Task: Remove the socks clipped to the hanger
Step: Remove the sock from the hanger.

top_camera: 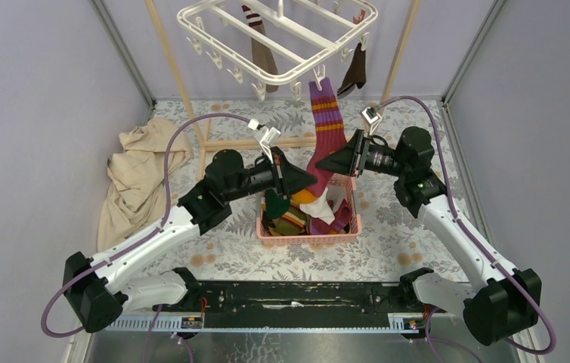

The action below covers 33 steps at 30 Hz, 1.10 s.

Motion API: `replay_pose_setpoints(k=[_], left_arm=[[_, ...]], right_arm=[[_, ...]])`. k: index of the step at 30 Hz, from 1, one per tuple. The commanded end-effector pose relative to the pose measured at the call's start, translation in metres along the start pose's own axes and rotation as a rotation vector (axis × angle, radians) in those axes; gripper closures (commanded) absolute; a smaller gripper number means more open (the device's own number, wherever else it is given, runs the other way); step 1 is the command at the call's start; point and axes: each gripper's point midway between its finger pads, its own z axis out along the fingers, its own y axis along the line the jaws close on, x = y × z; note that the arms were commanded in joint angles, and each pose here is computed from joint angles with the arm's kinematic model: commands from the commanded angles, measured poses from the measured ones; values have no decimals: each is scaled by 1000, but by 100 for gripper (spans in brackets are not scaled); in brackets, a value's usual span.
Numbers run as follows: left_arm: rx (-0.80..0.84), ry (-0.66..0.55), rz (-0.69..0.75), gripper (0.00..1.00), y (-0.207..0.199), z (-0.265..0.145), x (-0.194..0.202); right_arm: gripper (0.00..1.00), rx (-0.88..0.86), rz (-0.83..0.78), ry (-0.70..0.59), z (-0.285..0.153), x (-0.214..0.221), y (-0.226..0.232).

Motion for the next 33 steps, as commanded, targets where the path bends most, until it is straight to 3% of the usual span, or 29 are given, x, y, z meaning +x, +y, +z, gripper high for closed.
replay_pose_setpoints(k=[1,7,18,24,30,33], left_arm=[[-20,-24,61,100,-12,-7,-27],[-48,-18,78,100,-14,-11,-35],[-74,-21,91,100,-18,-16,-45],[-83,-19,98,100,-24,-19,-54],[-80,-9,104,100,-31,-20,-61],[-72,-5,101,100,-35,-20,-63]], right_arm=[[51,48,-59,-16,-1,-8,-2],[26,210,-140,-67,-8,-24,-15],[16,422,-378,-226,-36,-76,7],[1,493,-498,-318,-45,-114,28],[1,504,-558,-383,-40,-147,39],[7,499,-581,-422,-35,-163,45]])
